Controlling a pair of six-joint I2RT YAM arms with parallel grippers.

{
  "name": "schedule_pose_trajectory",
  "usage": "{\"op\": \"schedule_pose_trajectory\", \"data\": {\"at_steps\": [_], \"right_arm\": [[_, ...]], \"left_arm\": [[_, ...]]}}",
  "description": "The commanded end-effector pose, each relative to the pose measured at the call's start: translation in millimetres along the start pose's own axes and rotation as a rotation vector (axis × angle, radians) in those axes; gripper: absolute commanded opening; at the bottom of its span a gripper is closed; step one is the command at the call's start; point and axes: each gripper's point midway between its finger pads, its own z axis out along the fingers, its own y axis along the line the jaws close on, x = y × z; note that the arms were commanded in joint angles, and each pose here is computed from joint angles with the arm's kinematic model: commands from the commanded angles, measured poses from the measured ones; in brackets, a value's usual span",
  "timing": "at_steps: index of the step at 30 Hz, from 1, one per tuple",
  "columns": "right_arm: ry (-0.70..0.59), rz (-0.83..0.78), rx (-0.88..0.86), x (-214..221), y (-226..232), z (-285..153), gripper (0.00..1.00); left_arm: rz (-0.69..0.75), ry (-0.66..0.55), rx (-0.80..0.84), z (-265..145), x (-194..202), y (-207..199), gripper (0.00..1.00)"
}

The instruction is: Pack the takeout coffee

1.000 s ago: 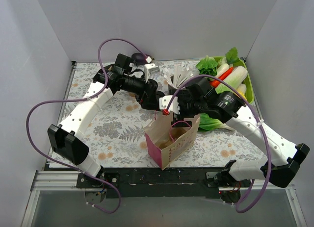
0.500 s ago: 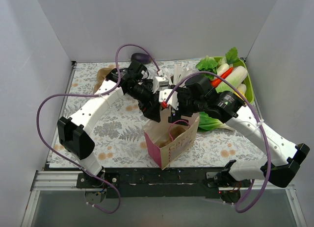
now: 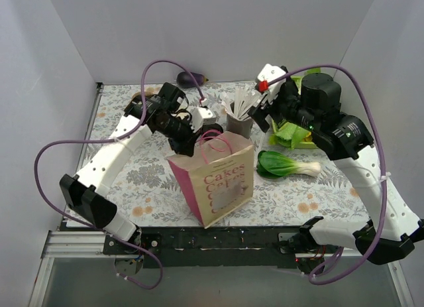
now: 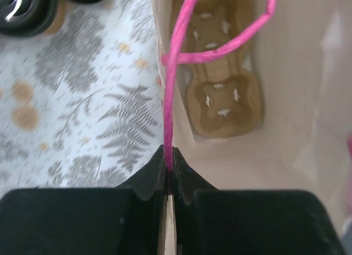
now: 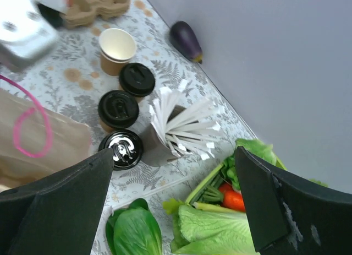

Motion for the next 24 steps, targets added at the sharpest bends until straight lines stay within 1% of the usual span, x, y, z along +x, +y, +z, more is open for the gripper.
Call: {"op": "schedule_pose_trajectory", "data": {"at_steps": [1,3,5,7,9,11,14,15,16,17,20,21,23,24], "right_arm": [[0.02,0.095,0.079,21.1,-22.6,15.8,0.98],[0.034,0.121,0.064,30.6,-23.4,23.0,0.98],[0.049,0.133,0.043,41.0,-19.6,31.2,0.98],[0.067,0.144,0.029,53.7,-15.9,37.3,0.98],[0.064,0.139,0.022,59.0,-14.1,42.5,0.98],[0.078,0.143,-0.007,70.3,-5.2,48.2,0.98],[0.091,0.144,-0.048,79.6,4.1,54.4,0.98],[0.101,0.146,-0.063,82.8,7.5,54.9,0.97],[0.105,0.135,-0.08,85.0,10.4,55.3,0.97],[0.107,0.128,-0.102,87.8,15.6,55.5,0.97],[0.107,0.105,-0.111,94.3,20.2,51.9,0.96],[0.118,0.107,-0.123,102.7,25.6,52.1,0.96],[0.104,0.093,-0.139,102.7,30.4,48.1,0.96],[0.117,0.098,-0.151,109.5,34.9,48.5,0.96]], "left_arm": [[0.036,0.045,-0.248,-52.5,30.4,17.4,0.0],[0.057,0.028,-0.338,-72.6,27.3,24.1,0.0],[0.109,0.008,-0.419,-94.4,26.9,24.0,0.0],[0.173,-0.005,-0.472,-111.0,27.9,21.8,0.0],[0.184,0.002,-0.505,-117.2,31.4,23.3,0.0],[0.161,-0.011,-0.483,-114.2,35.2,16.5,0.0],[0.142,-0.036,-0.385,-99.0,43.6,-1.7,0.0],[0.144,-0.049,-0.353,-95.6,44.9,-8.0,0.0],[0.136,-0.034,-0.327,-88.3,52.5,-11.0,0.0],[0.137,-0.054,-0.312,-88.9,54.4,-17.7,0.0],[0.135,-0.059,-0.249,-78.7,65.9,-30.5,0.0],[0.14,-0.068,-0.247,-79.6,67.5,-34.0,0.0],[0.141,-0.094,-0.222,-80.1,64.6,-40.7,0.0],[0.144,-0.112,-0.218,-82.7,62.3,-43.7,0.0]]}}
